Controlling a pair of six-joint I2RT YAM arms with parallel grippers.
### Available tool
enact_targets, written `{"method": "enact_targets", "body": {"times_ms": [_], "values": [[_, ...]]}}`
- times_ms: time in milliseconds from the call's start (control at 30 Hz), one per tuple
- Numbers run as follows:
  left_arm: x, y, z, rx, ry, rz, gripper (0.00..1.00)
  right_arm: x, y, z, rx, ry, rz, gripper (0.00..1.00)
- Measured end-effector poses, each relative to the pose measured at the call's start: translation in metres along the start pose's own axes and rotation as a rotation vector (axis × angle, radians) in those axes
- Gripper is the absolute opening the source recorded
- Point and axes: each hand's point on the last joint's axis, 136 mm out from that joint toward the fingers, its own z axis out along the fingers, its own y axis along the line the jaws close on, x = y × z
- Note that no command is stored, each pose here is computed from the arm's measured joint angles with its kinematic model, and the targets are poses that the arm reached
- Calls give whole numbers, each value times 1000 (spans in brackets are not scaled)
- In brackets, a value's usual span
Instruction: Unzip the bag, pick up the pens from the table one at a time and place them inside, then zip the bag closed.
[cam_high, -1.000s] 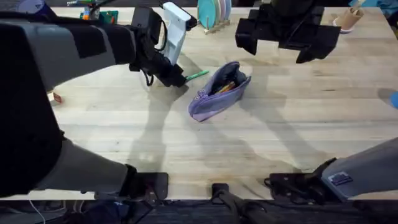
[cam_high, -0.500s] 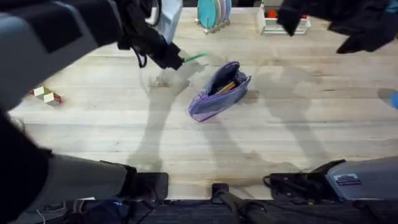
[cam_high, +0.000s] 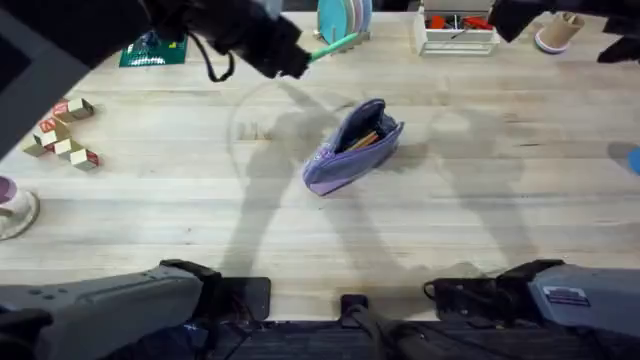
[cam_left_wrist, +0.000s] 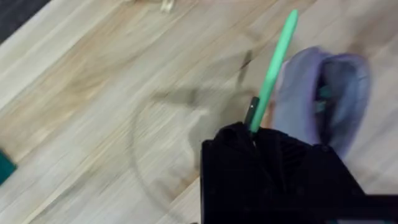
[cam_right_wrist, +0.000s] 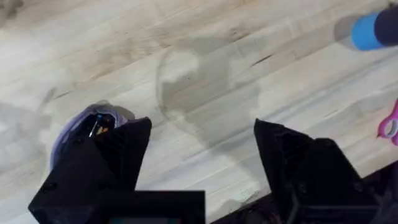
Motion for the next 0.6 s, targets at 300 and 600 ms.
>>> {"method": "enact_targets", "body": {"times_ms": [300,600], "values": [[-20,-78,-1,127,-23,9,42,-1,0,0,-4,-6,-84,995],[-29,-126,0,204,-39,48,43,-4,-1,-2,-10,-19,-89,996]]}}
